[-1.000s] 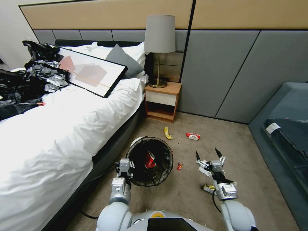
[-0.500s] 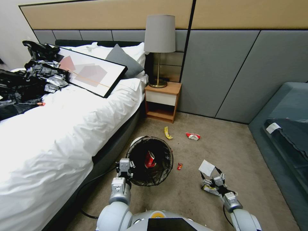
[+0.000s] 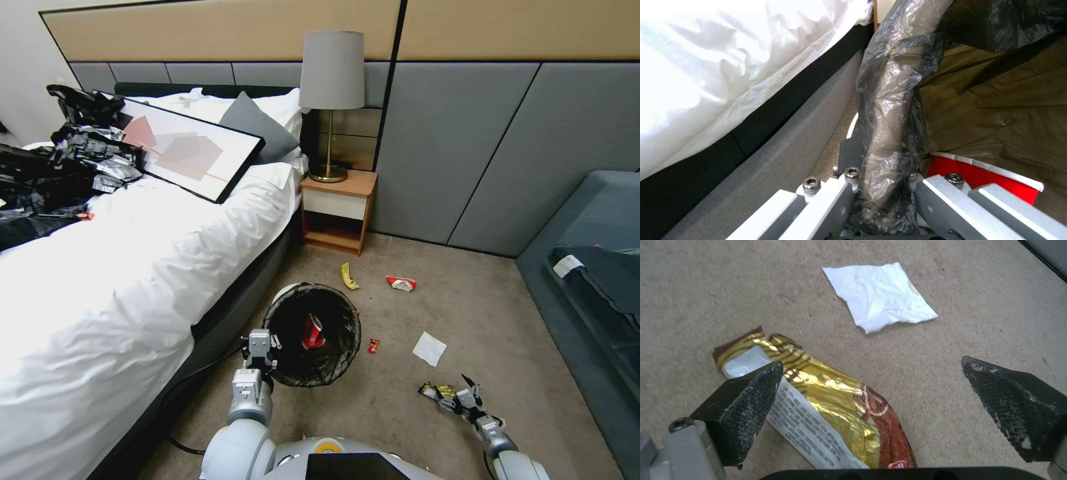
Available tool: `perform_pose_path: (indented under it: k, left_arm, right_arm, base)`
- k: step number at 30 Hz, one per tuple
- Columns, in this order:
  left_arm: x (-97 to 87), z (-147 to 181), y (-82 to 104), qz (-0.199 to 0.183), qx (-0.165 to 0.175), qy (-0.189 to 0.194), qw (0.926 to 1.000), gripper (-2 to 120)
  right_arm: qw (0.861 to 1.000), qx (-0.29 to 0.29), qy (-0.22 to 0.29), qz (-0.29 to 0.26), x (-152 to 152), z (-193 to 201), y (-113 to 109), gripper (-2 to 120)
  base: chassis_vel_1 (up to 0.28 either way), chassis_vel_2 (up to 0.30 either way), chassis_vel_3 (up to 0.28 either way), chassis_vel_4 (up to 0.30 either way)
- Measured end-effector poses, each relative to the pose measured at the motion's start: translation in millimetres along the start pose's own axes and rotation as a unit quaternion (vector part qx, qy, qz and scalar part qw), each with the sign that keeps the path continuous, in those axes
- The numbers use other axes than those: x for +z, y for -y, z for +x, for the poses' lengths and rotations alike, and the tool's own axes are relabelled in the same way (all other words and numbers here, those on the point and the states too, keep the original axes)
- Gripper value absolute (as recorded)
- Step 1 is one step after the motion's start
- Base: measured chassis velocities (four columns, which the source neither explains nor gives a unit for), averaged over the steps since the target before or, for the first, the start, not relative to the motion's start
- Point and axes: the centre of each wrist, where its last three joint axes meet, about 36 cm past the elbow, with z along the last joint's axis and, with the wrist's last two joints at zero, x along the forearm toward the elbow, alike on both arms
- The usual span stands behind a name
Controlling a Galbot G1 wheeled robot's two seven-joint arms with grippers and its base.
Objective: Pick up the trash bin, then pick up the garbage from the floor and place it into the trash bin.
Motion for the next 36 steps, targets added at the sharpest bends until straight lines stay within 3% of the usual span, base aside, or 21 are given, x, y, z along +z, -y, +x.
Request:
perform_pose_path:
  k: [15,27,36]
  left_arm:
    - [0.8,0,1.0,-0.001,0.002,-0.001,1.0,0]
    - [1.1,1,1.1,-0.003,0.001,-0.001,1.0,0]
    - [1.1,1,1.3,-0.004,0.0,-0.001,1.0,0]
  right_arm:
    - [1.0,-0.013,-0.014,0.001,16,-3,-4,100]
    - [0.999,-0.028,-0.019,-0.008,24,-12,-19,100]
    - [0.998,-0.035,-0.032,-0.039,41,-25,-22,91]
  base:
    - [0.0,0.0,0.0,0.0]
    - [0.0,0.0,0.0,0.0]
    - [0.0,0.0,0.0,0.0]
